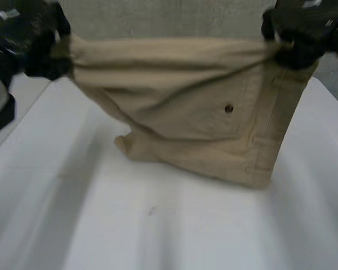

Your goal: Fold the shorts.

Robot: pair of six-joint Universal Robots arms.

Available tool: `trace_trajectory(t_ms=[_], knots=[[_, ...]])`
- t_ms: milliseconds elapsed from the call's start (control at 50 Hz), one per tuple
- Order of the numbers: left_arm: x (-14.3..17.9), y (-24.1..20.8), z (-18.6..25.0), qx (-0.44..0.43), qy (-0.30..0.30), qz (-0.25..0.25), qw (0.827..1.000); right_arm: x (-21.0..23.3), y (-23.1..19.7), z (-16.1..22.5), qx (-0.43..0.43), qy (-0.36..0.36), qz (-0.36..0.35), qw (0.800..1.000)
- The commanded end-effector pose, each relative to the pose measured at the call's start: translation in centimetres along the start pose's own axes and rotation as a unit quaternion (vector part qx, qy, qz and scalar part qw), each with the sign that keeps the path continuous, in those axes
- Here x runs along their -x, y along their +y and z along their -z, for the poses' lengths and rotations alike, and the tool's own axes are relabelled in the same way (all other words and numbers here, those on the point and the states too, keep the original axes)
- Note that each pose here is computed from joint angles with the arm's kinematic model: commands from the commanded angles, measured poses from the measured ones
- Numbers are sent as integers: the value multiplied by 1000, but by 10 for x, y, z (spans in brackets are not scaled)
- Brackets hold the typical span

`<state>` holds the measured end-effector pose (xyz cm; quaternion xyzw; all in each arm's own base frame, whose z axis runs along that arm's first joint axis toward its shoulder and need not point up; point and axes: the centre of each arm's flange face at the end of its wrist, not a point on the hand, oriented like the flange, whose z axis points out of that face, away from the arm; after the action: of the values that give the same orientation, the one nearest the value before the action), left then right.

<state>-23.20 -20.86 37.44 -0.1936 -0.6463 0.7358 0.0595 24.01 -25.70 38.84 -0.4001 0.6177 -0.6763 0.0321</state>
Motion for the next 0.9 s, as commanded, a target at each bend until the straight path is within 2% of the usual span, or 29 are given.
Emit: trace_trajectory(t_ms=[20, 100, 160, 220, 280, 320, 340, 380, 400, 420, 440, 460, 480, 500, 540, 620, 660, 700, 720, 800, 900], knots=[[-19, 79, -38, 125, 27, -7, 992, 24, 58, -37, 85, -61, -4, 995], [-29, 113, -61, 164, 37, -12, 986, 33, 86, -58, 109, -77, -19, 991], [-33, 122, -78, 165, 38, -12, 986, 30, 93, -72, 99, -60, -15, 993], [-33, 115, -105, 126, 29, -10, 992, 23, 94, -86, 76, -28, -5, 997], [-28, 85, -135, 33, 5, -6, 999, 5, 74, -110, -6, 52, 27, 998], [-26, 75, -142, 3, -4, -6, 1000, -7, 58, -117, -52, 92, 43, 993], [-18, 40, -156, -96, -30, -7, 995, -20, 40, -121, -99, 135, 57, 984], [-13, 17, -162, -161, -50, -13, 986, -33, 23, -124, -148, 172, 70, 971], [-13, 17, -162, -161, -50, -13, 986, -38, 15, -124, -172, 189, 75, 964], [-10, 6, -163, -191, -61, -17, 980, -47, 1, -124, -214, 218, 86, 948], [-3, -18, -160, -248, -85, -22, 965, -47, 1, -124, -214, 219, 86, 948], [4, -42, -153, -300, -109, -20, 948, -51, -8, -121, -234, 232, 91, 940], [6, -52, -149, -323, -118, -16, 939, -58, -28, -112, -273, 254, 100, 922], [9, -61, -143, -344, -126, -12, 931, -60, -37, -106, -287, 261, 102, 916], [7, -58, -138, -338, -123, -12, 933, -55, -51, -91, -298, 257, 103, 914], [-1, -33, -129, -292, -105, -12, 951, -39, -33, -86, -260, 226, 94, 934], [-8, -9, -123, -249, -90, -12, 964, -25, -10, -86, -218, 199, 83, 952], [-12, 11, -119, -216, -80, -12, 973, -20, -2, -86, -203, 190, 79, 957], [-16, 29, -113, -183, -71, -12, 981, -6, 21, -82, -158, 164, 66, 972], [-26, 78, -95, -102, -49, -12, 994, 16, 55, -76, -92, 123, 48, 987], [-37, 135, -68, -8, -26, -10, 1000, 53, 108, -65, 2, 62, 21, 998]])
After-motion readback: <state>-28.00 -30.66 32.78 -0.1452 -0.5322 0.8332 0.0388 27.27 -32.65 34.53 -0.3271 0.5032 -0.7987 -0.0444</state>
